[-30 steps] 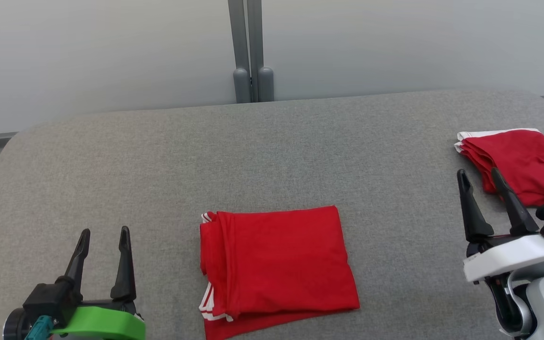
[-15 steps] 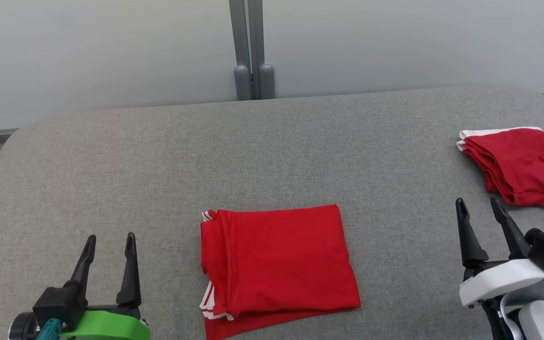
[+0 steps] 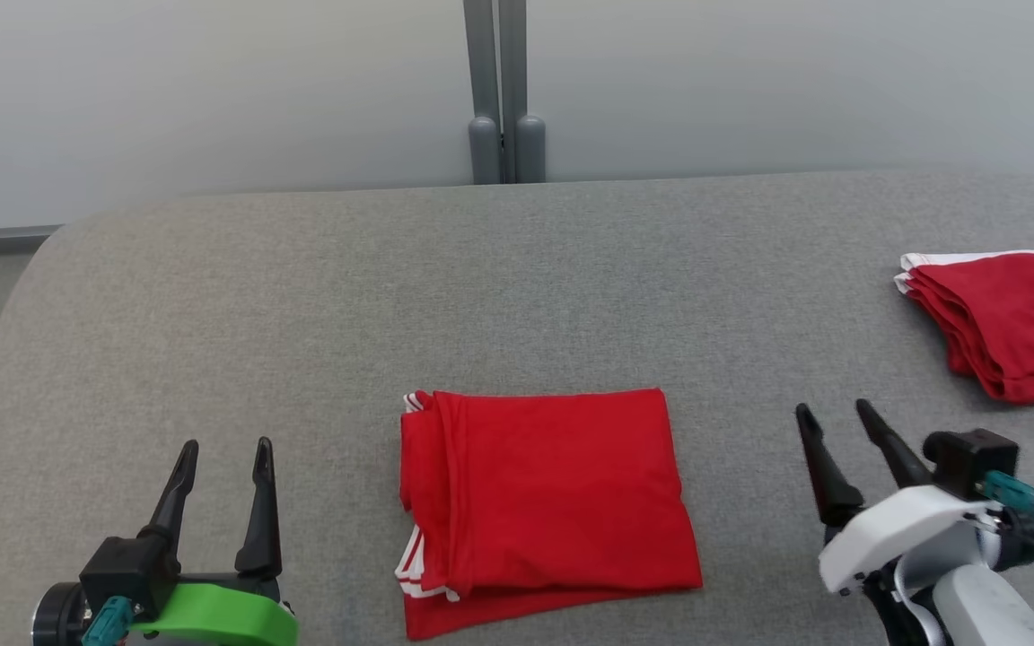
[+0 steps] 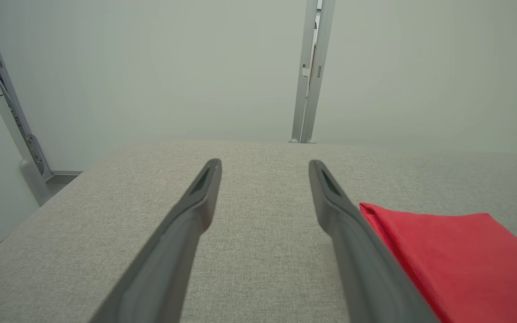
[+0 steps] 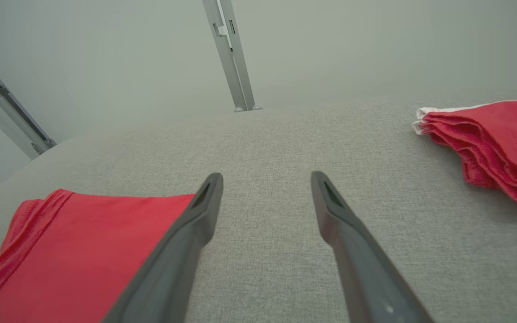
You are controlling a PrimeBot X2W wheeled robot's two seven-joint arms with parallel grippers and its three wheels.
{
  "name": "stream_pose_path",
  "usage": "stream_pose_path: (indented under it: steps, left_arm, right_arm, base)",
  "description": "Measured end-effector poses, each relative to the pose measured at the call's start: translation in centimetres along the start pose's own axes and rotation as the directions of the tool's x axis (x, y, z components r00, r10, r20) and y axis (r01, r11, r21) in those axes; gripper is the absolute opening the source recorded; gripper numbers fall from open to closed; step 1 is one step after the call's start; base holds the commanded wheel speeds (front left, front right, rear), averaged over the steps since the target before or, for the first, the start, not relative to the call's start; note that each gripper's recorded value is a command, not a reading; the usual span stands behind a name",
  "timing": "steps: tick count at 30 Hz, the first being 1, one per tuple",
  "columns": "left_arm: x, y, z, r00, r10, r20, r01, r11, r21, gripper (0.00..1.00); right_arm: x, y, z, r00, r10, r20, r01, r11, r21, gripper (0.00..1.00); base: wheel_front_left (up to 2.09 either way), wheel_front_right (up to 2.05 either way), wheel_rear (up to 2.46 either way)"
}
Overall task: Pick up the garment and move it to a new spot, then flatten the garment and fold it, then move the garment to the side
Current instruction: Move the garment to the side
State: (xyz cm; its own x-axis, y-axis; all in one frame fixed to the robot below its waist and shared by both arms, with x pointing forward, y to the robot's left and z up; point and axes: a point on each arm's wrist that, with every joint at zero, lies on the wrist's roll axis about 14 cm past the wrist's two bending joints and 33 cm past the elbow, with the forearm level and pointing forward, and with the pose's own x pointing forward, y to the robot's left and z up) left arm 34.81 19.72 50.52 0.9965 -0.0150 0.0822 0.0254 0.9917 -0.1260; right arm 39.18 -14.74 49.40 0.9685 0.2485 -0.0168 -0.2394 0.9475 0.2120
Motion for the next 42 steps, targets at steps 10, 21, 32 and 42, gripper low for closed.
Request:
stream_pose_path:
  steps: [10, 21, 32, 42]
  left_arm:
    - [-1.3, 1.5, 0.1, 0.998, 0.057, 0.002, -0.057, 0.998, -0.006, 1.0]
    - [-3.9, 4.8, -0.2, 0.985, 0.173, -0.017, -0.173, 0.985, -0.005, 1.0]
    - [-4.3, 5.4, -0.6, 0.981, 0.194, -0.03, -0.194, 0.981, -0.001, 1.0]
    - [-2.1, 2.1, -0.5, 0.996, 0.082, -0.021, -0.083, 0.996, -0.013, 1.0]
  right_arm:
    - [4.2, 6.8, -4.4, 0.946, 0.191, -0.263, -0.183, 0.981, 0.056, 1.0]
    - [5.2, 8.1, -11.4, 0.81, 0.188, -0.555, -0.14, 0.982, 0.129, 1.0]
    - [5.7, 8.7, -12.2, 0.789, 0.193, -0.583, -0.117, 0.979, 0.166, 0.0]
    - [6.6, 6.1, -7.8, 0.891, 0.139, -0.433, -0.094, 0.988, 0.124, 0.0]
  base:
    - [0.0, 0.0, 0.0]
    - [0.0, 0.0, 0.0]
    - [0.0, 0.0, 0.0]
    - [0.0, 0.0, 0.0]
